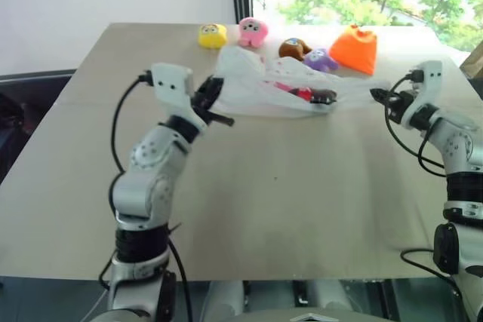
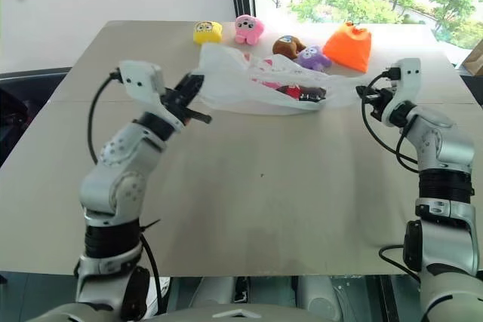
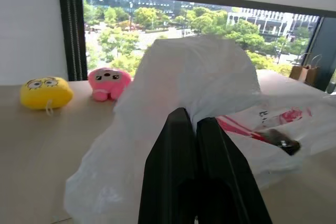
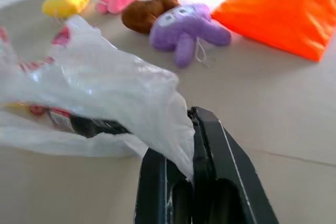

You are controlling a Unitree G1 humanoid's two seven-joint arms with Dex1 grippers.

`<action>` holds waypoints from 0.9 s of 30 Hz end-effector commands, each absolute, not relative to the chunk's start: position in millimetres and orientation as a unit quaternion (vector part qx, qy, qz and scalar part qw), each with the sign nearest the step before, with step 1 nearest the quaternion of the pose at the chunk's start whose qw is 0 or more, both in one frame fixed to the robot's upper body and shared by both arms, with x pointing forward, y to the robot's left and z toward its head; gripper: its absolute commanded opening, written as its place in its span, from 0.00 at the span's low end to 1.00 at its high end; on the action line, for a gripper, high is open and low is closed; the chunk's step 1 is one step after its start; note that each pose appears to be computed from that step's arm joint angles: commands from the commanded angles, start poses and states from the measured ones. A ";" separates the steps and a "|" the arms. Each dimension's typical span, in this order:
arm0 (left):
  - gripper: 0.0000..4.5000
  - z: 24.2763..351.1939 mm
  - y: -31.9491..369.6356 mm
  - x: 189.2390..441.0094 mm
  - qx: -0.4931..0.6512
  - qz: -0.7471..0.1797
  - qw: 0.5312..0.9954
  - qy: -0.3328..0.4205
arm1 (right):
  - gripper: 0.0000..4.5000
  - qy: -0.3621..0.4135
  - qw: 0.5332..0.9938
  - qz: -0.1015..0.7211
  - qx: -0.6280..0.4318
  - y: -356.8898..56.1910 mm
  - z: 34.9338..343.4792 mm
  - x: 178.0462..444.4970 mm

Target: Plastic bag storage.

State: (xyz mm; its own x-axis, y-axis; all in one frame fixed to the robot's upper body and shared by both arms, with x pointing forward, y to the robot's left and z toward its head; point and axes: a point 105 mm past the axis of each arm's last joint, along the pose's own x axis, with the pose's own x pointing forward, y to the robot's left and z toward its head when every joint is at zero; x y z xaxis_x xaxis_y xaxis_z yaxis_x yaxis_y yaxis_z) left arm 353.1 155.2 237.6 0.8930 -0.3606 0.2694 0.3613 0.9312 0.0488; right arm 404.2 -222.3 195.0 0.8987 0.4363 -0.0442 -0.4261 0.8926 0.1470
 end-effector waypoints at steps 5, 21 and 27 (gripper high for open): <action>0.00 335.4 179.3 394.6 -0.006 -0.171 0.960 -0.221 | 0.01 -0.137 0.955 0.251 0.071 -199.8 323.4 413.5; 0.00 404.3 210.3 436.2 0.039 -0.164 0.955 -0.244 | 0.01 -0.293 0.919 0.234 0.121 -217.3 440.8 412.7; 0.19 363.7 204.9 432.8 0.045 -0.222 0.950 -0.216 | 0.13 -0.224 0.923 0.293 0.107 -212.2 396.7 411.3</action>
State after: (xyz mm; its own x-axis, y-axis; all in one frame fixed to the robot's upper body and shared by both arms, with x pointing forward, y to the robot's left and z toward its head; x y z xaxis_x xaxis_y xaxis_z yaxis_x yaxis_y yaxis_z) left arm 441.7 199.1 354.4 0.8300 -0.4299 0.3553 0.3965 0.9029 0.1662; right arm 424.1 -209.4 387.7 0.7669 0.4583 0.4493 -0.5514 0.8287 0.0959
